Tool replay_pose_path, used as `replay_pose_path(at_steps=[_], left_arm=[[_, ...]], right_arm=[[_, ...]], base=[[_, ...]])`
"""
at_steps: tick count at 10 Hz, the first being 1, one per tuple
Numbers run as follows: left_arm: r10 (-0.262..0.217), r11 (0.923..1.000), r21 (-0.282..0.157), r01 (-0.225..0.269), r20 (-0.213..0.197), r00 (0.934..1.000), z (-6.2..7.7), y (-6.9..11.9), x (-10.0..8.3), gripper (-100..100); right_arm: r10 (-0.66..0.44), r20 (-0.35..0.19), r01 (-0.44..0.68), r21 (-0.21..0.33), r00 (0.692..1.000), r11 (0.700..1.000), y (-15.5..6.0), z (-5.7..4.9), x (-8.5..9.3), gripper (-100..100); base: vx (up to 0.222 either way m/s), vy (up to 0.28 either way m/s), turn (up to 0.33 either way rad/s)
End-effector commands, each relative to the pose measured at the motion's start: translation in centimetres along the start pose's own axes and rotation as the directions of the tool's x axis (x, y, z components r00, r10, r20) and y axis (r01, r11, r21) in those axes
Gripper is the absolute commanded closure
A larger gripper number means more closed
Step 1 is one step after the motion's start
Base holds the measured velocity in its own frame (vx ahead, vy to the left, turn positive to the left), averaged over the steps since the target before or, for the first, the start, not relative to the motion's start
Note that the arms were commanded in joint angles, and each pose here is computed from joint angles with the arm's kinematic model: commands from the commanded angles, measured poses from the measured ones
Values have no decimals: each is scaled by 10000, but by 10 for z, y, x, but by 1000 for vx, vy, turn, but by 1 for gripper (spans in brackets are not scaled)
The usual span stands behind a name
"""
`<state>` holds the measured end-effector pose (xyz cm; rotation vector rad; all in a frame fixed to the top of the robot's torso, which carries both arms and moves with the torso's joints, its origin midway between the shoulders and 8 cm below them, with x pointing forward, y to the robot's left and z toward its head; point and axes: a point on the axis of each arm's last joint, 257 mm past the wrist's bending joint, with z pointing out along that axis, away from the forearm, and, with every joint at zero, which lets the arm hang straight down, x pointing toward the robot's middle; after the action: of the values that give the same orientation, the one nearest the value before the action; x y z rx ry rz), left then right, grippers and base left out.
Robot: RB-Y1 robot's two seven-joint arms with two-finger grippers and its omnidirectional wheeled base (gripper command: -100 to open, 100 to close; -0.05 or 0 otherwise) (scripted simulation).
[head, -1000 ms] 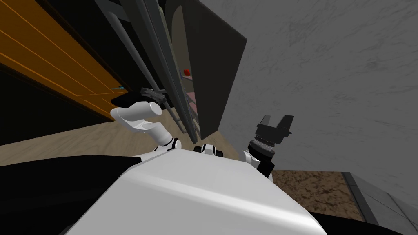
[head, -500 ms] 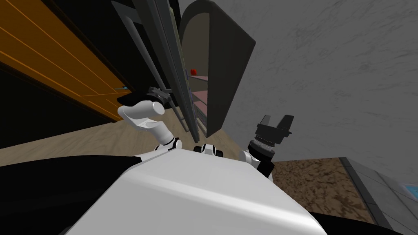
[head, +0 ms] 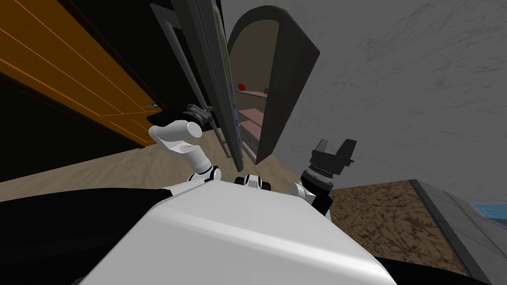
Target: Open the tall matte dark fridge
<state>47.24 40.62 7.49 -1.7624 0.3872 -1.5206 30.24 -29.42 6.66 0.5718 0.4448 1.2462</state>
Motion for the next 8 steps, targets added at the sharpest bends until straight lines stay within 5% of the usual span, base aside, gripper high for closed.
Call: replay_pose_path(at_steps=[1,4,8], left_arm=[[4,9988,-491,-28,-500,9987,9,18,18,100],[-24,9952,-971,-73,-993,9951,16,36,37,100],[-168,9817,-1895,-206,-1940,9808,26,72,73,100]], right_arm=[[-1,-1,1,-2,10000,10000,0,0,0,0],[-4,-3,4,0,10000,10000,0,0,0,0],[-6,-4,6,1,10000,10000,0,0,0,0]], base=[[-64,312,-83],[-67,353,-32],[-95,444,-61]])
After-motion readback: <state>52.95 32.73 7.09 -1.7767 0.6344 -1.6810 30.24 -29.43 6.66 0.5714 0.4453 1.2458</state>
